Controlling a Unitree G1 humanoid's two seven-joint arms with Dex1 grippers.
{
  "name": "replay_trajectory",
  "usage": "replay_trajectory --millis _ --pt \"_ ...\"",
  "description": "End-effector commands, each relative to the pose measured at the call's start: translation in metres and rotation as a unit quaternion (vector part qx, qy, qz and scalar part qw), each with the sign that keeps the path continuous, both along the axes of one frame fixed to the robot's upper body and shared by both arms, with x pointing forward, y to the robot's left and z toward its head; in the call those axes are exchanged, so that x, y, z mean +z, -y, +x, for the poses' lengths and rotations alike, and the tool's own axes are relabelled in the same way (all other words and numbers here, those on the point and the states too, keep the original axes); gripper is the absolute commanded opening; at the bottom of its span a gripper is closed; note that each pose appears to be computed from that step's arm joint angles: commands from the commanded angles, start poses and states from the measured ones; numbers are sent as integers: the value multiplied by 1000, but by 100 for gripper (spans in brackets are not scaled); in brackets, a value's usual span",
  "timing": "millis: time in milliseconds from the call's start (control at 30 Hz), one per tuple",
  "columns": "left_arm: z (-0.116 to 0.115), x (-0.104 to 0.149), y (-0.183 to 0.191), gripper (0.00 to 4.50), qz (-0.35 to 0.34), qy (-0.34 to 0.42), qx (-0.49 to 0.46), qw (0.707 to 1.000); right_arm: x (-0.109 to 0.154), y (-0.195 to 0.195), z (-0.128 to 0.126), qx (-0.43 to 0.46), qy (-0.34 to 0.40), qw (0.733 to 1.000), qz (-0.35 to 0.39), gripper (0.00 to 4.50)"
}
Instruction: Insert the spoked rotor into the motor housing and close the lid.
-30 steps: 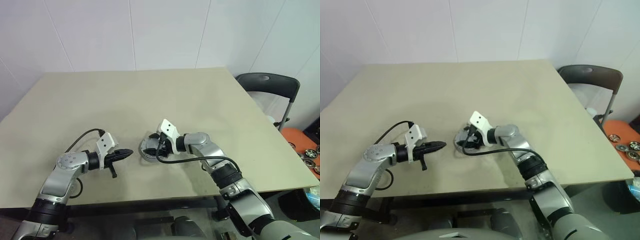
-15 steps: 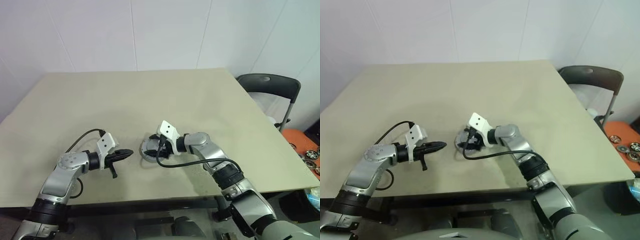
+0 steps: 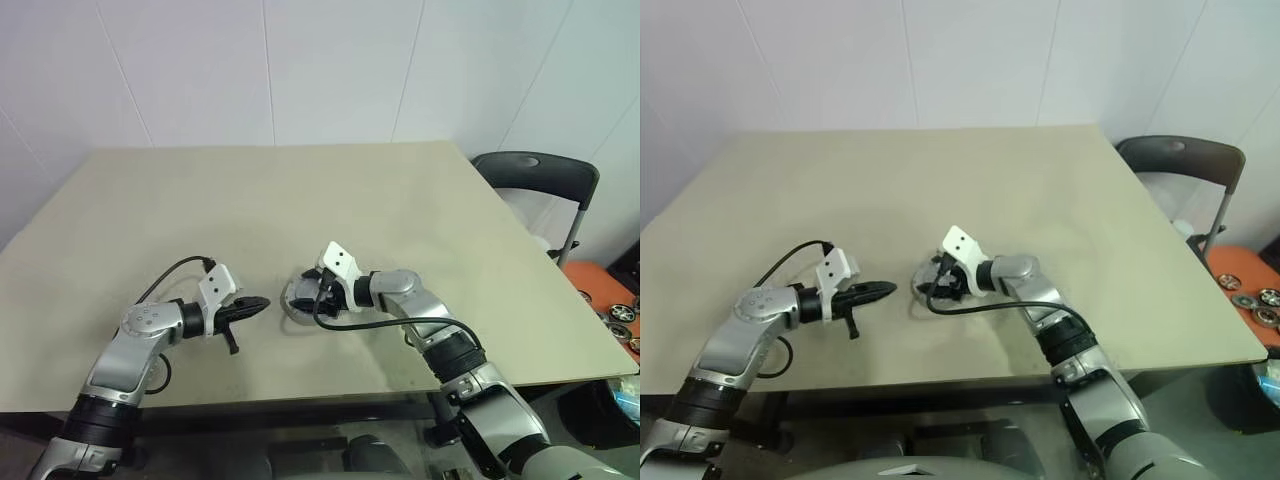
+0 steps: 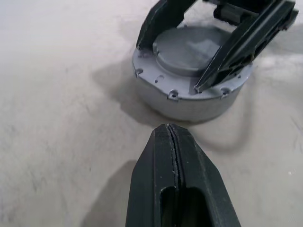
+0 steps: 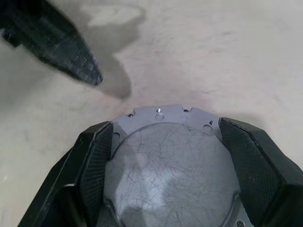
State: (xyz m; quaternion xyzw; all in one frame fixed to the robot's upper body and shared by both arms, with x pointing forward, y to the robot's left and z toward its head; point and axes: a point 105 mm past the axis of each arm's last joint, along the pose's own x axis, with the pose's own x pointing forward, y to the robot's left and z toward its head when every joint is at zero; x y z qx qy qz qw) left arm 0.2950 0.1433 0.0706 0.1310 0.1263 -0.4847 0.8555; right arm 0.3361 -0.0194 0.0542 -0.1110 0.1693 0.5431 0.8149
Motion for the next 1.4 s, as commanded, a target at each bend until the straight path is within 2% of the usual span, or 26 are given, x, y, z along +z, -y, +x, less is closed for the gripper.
replay_trajectory --millis 33,367,467,600,800,1000,1067,1267,1400 --pt "6 14 4 0 0 28 -8 1000 -50 26 -11 -33 -74 995 -56 323" --pt "7 12 2 0 4 27 -11 1000 -54 48 -7 -41 -62 992 -98 323" --pt "7 12 3 0 4 28 -12 1000 -67 57 -7 -52 -61 986 -149 323" --pt "7 12 4 0 4 30 -15 999 -74 64 -4 -85 -88 978 -170 323" --pt "7 12 9 0 3 31 -21 999 -56 44 -5 -87 -122 985 -80 323" --pt "9 11 13 0 2 33 -24 999 -59 54 7 -121 -89 983 -107 323" --pt "9 11 14 0 2 34 -25 999 -61 54 5 -116 -88 983 -114 323" --pt "14 18 19 0 -15 48 -23 998 -87 71 -11 -85 -93 972 -199 323" --pt "23 23 29 0 -32 55 -25 998 -89 71 -16 -76 -96 972 -200 323"
